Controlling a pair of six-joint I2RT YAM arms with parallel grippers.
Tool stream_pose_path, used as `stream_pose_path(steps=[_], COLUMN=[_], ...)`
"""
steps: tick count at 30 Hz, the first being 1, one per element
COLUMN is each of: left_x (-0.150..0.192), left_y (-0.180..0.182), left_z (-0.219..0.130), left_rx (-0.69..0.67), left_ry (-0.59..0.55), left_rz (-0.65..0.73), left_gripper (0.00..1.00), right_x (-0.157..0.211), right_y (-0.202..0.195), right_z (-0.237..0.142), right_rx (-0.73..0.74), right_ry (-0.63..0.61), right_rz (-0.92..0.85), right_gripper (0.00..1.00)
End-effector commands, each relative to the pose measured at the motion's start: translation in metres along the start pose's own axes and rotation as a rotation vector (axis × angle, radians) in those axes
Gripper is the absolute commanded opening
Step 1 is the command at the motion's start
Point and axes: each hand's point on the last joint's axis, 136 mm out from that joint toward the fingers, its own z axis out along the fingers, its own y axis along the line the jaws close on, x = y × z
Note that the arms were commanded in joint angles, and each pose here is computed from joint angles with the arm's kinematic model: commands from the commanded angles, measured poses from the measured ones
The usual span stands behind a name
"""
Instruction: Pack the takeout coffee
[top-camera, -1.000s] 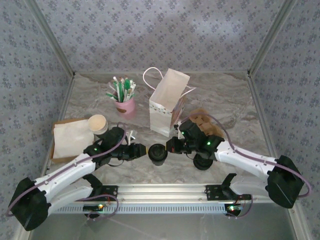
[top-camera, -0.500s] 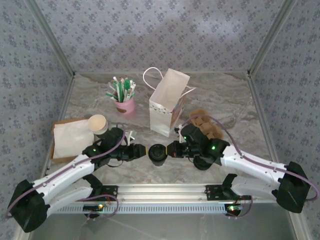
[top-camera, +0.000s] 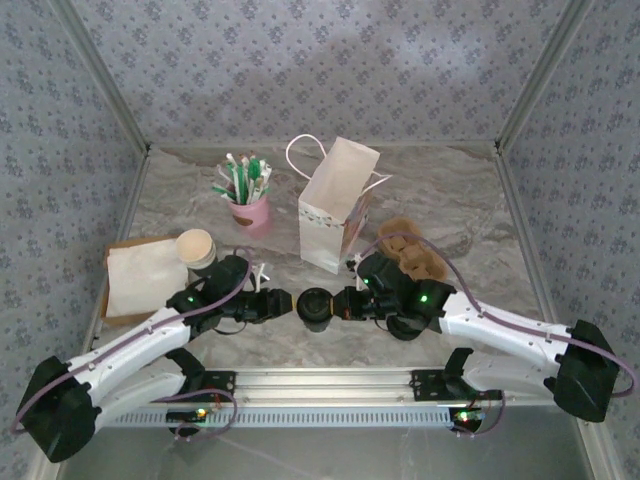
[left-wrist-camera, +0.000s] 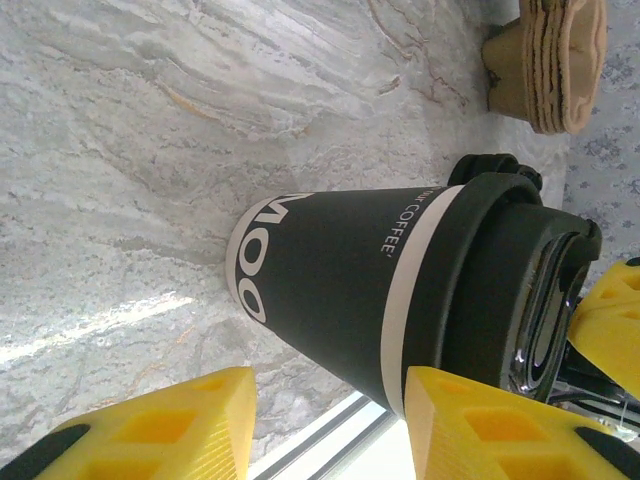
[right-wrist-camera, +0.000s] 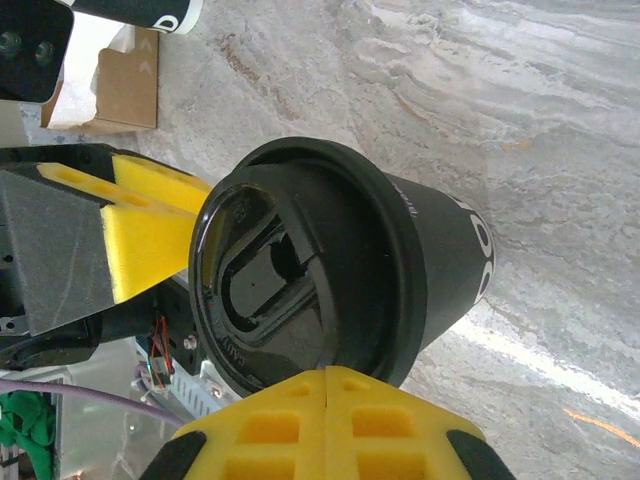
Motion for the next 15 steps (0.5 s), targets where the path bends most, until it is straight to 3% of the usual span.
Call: stream_pose_path(steps=[1,15], left_x=[-0.008,-0.006], left_y=[-0.017,-0.016], left_z=[-0.003,0.002], left_rx=[0.033,0.027], left_ry=[-0.019,-0.006], left_rz=[0.034,0.037], left_gripper=[0.44,0.44], right_x=[0.004,0.012], right_y=[-0.008,-0.023], right_z=[-0.003,0.016], right_rx=[0.030,0.064], right_ry=[-0.004,0.035], right_rz=[0.016,0.040], right_gripper=[0.00,0.00])
